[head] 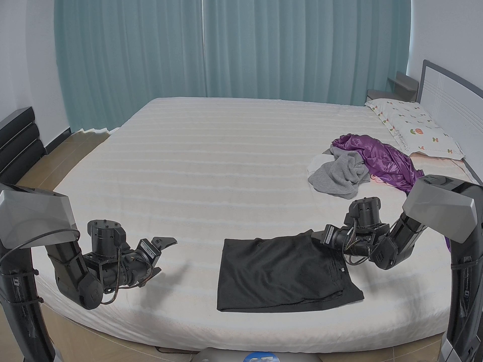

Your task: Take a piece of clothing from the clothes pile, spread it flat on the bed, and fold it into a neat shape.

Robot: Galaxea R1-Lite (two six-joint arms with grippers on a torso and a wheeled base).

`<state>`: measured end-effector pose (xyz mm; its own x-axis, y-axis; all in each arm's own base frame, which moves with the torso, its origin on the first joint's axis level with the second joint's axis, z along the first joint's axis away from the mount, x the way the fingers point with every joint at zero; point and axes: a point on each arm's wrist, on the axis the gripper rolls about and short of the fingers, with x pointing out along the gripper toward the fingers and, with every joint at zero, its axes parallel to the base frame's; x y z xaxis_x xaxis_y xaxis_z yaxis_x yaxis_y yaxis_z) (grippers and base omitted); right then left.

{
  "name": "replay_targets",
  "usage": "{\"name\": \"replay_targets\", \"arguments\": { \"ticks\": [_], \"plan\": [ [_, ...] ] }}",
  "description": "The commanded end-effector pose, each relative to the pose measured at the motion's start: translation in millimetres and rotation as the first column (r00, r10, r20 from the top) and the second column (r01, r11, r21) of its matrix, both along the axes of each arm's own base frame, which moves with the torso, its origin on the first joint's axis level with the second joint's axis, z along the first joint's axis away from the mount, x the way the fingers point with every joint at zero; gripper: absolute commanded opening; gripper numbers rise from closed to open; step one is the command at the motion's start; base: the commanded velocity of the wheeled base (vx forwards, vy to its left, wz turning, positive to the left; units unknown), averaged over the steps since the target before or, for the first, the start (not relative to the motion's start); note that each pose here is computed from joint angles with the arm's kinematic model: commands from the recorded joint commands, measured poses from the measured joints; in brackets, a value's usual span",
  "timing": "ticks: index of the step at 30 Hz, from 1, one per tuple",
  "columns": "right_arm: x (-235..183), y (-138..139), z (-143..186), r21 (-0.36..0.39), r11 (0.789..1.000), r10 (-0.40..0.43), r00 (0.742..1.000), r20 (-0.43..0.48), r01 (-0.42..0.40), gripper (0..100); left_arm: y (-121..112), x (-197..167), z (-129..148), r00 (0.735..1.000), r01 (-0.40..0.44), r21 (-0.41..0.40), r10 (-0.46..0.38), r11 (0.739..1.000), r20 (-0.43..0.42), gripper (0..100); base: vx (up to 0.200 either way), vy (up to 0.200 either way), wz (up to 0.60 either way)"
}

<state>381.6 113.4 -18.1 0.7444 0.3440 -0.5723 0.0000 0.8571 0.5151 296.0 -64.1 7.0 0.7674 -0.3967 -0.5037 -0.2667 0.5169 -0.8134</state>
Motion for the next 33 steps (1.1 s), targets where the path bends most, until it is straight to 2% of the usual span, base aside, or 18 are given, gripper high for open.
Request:
{"name": "replay_targets", "arguments": {
  "ticks": [1,16,29,30,33],
  "plan": [
    [0,-3,-6,-0.021,1.000,-0.009,1.000,-0.007,0.009,0,0,0,0,1.000,0.001,0.000,-0.001,1.000,-0.001,100,0.000,0.000,0.00],
    [3,-28,14,-0.022,0.996,-0.088,0.996,0.031,0.089,0,0,0,-1,1.000,0.005,0.006,-0.005,1.000,-0.001,100,0.000,0.000,0.00],
    [4,-48,7,-0.034,0.992,-0.125,0.992,0.001,0.125,0,0,0,-1,1.000,0.005,0.006,-0.005,1.000,-0.001,100,0.000,0.000,0.00],
    [3,-48,6,-0.036,0.992,-0.123,0.992,-0.005,0.123,100,0,0,-1,1.000,0.005,0.006,-0.005,1.000,-0.001,100,0.000,0.000,0.00],
    [3,-49,2,-0.045,0.992,-0.117,0.993,-0.007,0.116,100,0,0,-1,1.000,0.005,0.006,-0.005,1.000,-0.001,100,0.000,0.000,0.00]
  ]
}}
